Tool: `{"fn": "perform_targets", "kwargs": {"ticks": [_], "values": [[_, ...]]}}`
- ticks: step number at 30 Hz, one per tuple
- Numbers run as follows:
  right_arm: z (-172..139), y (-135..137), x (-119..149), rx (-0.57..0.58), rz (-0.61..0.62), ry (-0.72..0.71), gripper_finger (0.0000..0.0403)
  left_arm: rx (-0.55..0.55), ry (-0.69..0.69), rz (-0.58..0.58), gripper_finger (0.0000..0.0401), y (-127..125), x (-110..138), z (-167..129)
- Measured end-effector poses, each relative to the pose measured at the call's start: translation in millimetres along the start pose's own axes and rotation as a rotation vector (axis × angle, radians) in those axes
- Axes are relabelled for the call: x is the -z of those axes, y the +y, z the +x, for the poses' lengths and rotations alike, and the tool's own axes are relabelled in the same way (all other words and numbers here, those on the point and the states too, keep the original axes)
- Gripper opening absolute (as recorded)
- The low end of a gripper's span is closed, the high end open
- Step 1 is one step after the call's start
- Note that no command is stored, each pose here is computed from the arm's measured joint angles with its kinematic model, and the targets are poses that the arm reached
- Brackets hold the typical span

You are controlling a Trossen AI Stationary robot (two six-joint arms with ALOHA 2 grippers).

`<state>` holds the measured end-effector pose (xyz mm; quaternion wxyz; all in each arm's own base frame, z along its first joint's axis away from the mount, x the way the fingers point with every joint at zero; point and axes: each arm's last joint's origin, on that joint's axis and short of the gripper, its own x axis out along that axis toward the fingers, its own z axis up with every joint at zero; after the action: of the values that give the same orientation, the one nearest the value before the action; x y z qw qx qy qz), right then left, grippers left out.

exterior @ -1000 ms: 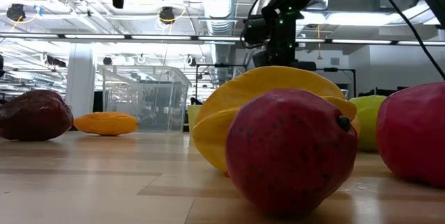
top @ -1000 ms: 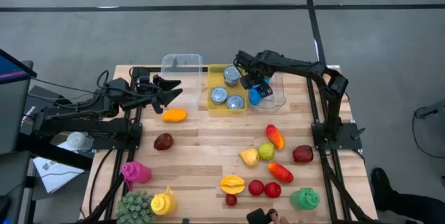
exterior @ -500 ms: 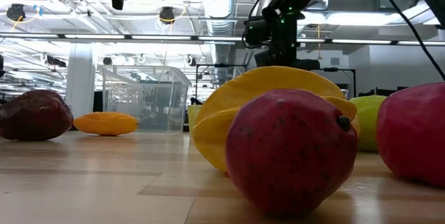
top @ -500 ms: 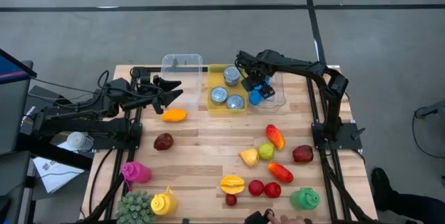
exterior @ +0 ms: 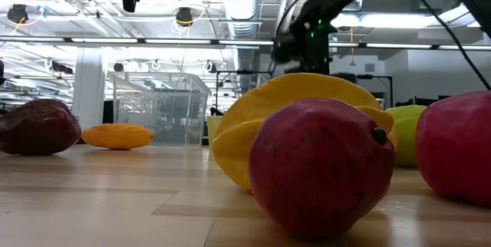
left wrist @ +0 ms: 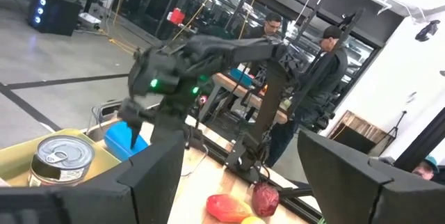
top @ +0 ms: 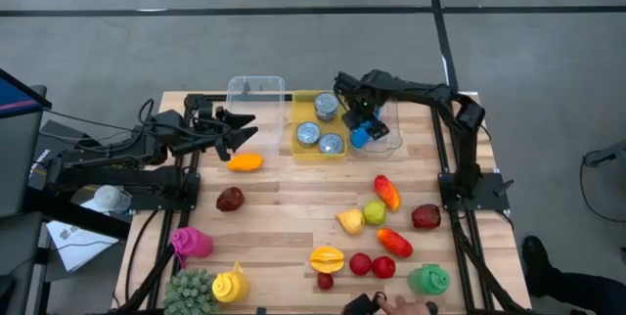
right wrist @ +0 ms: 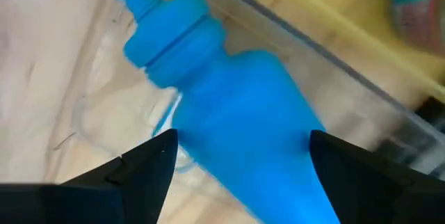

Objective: Pick & Place Food Item
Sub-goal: Put the blue tumbler into the transparent bin

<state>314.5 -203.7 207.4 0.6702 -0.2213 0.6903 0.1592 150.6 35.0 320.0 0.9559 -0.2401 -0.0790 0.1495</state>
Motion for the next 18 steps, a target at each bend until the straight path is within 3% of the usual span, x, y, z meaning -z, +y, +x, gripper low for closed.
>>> {"fn": "perform_targets", "kwargs": {"ticks": [4, 18], "values": [[6, -5, -4, 0.105, 0.007, 0.03, 0.0318, 0.0, 0.001, 0.0, 0.0273, 0, 0, 0], [30, 11, -1, 0.043, 0.044, 0.074, 0.0317, -0.001, 0.002, -0.001, 0.0273, 0, 0, 0]]}}
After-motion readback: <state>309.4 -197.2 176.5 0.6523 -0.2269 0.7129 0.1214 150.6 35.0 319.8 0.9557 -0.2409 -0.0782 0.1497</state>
